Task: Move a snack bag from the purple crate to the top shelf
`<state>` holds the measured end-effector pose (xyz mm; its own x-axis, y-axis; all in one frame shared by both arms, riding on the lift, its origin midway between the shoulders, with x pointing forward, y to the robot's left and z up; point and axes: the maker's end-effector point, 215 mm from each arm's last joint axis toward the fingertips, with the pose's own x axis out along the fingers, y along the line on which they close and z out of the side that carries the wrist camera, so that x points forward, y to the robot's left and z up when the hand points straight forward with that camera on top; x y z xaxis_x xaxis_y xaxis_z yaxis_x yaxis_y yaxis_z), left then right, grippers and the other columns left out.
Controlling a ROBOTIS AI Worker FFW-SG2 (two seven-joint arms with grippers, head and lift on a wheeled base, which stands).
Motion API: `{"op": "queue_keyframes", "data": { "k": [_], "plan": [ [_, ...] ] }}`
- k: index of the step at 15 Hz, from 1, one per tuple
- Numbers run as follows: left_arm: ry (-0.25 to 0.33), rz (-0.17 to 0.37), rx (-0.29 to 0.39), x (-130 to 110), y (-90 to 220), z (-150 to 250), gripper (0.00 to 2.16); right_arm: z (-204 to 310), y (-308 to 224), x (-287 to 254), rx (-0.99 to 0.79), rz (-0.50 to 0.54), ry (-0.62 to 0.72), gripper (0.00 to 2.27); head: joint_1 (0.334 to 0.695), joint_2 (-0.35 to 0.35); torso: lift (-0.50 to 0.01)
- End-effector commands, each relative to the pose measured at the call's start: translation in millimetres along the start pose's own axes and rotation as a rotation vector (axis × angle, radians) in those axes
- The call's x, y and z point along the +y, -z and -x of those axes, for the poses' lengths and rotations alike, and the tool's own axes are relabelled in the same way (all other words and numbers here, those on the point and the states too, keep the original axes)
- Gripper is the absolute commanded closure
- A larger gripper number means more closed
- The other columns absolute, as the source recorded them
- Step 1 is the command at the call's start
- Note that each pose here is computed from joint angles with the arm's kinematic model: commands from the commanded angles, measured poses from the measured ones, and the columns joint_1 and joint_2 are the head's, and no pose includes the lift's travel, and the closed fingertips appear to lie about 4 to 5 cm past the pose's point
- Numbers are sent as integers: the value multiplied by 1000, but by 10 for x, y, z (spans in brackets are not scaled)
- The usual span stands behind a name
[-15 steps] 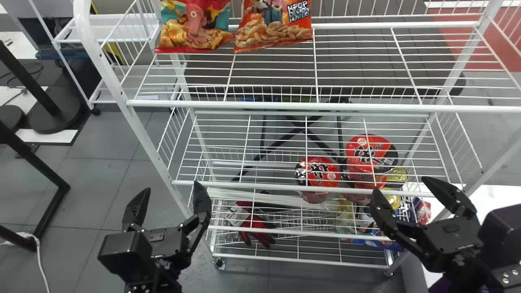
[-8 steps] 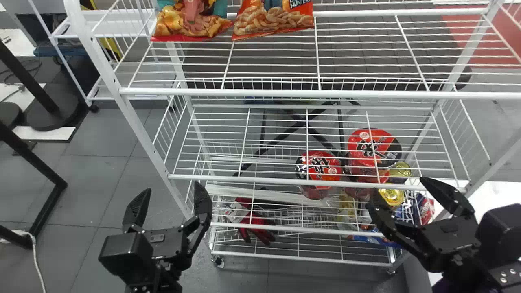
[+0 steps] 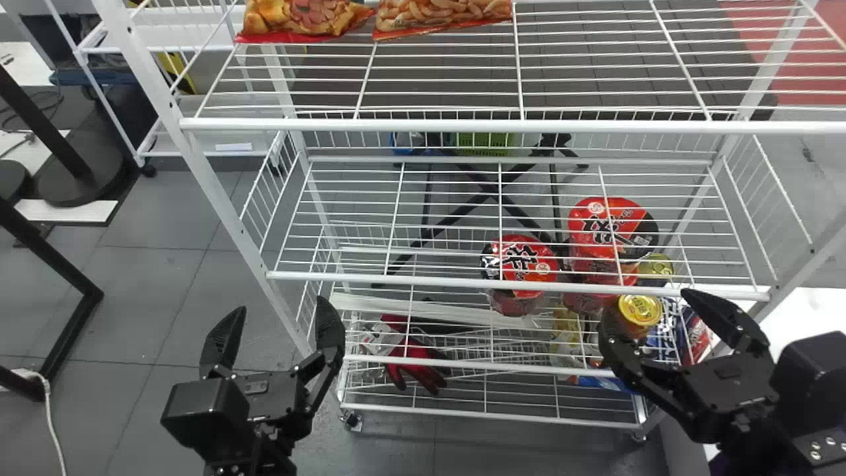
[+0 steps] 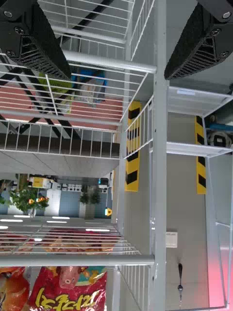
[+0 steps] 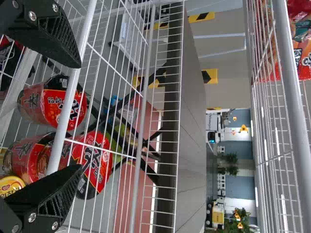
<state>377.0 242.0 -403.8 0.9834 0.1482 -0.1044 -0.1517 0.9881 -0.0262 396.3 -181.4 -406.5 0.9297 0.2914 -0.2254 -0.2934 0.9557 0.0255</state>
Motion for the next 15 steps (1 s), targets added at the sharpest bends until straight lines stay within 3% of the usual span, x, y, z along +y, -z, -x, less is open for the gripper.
{"op": "queue_keyframes", "data": {
  "k": [1,15],
  "plan": [
    [0,0,0,1,2,0,107,-4,-6,6,-2,1,-2,73,695,89,-295],
    [-2,0,0,8,9,2,107,-4,-24,17,-11,7,-4,73,695,93,-352]
  ]
}}
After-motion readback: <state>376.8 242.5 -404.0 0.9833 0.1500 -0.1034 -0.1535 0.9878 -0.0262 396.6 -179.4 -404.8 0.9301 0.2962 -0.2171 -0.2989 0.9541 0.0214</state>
